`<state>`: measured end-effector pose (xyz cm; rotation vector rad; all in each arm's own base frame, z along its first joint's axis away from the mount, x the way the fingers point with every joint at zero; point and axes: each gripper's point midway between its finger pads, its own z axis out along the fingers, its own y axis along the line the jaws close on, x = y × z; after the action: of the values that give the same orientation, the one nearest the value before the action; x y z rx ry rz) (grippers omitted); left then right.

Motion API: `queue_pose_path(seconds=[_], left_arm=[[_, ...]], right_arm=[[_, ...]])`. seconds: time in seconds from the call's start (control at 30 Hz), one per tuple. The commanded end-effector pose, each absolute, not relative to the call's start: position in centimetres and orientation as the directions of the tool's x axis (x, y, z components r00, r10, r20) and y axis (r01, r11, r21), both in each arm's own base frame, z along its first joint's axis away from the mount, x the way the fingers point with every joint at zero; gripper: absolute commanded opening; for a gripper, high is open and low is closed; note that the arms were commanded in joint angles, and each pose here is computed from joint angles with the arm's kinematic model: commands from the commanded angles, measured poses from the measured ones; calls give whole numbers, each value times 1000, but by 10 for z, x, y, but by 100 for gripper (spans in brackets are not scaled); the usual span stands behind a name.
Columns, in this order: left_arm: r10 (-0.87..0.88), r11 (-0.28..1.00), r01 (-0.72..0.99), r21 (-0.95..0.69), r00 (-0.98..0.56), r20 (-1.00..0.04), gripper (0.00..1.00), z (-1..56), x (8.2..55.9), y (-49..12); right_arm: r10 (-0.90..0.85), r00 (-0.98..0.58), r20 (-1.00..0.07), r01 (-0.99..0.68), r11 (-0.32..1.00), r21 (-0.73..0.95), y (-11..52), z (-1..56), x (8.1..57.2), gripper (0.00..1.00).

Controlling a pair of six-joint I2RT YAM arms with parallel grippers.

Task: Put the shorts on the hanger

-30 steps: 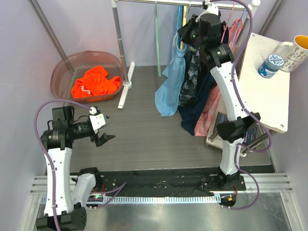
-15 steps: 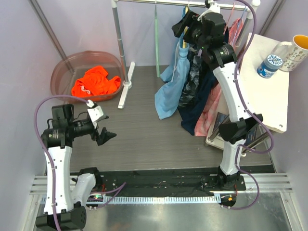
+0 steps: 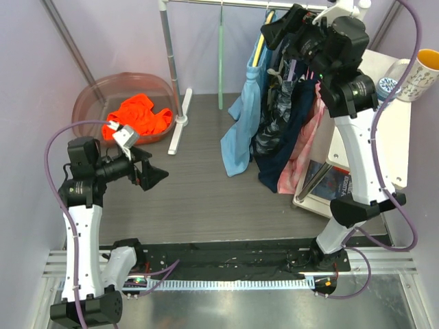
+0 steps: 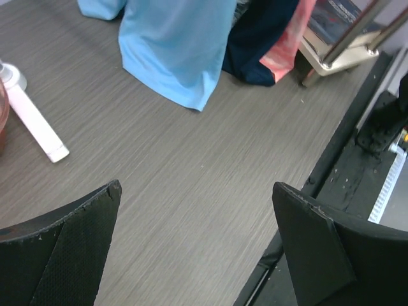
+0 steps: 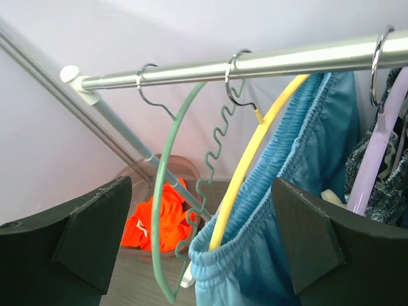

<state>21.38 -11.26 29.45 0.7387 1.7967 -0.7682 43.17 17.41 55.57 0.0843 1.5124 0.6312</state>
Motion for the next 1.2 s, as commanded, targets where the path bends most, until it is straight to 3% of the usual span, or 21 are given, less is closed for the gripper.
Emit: queue_pose_path(seconds=[0.0, 0.27, 0.4, 0.63, 0.87, 1.17], left_arm=[[48, 689, 703, -176, -286, -957, 100, 340, 231, -107], [-16, 781, 529, -331, -513, -858, 100, 363, 256, -86], [-52, 836, 438, -332, -538, -841, 100, 370, 263, -72], [-61, 873, 357, -333, -598, -799, 100, 341, 247, -63], [-73, 919, 254, -301, -641, -764, 100, 311, 228, -50], [-82, 932, 227, -284, -629, -773, 100, 316, 212, -47]], right_arm=[[402, -25, -915, -420, 827, 374, 175, 580, 401, 97], [267, -20, -963, -443, 862, 248, 155, 562, 342, 100], [211, 26, -977, -439, 881, 179, 132, 555, 292, 100], [104, -34, -994, -435, 894, 108, 112, 500, 240, 100], [100, -110, -989, -433, 891, 138, 103, 453, 209, 100], [127, -106, -986, -426, 890, 161, 97, 448, 194, 100]])
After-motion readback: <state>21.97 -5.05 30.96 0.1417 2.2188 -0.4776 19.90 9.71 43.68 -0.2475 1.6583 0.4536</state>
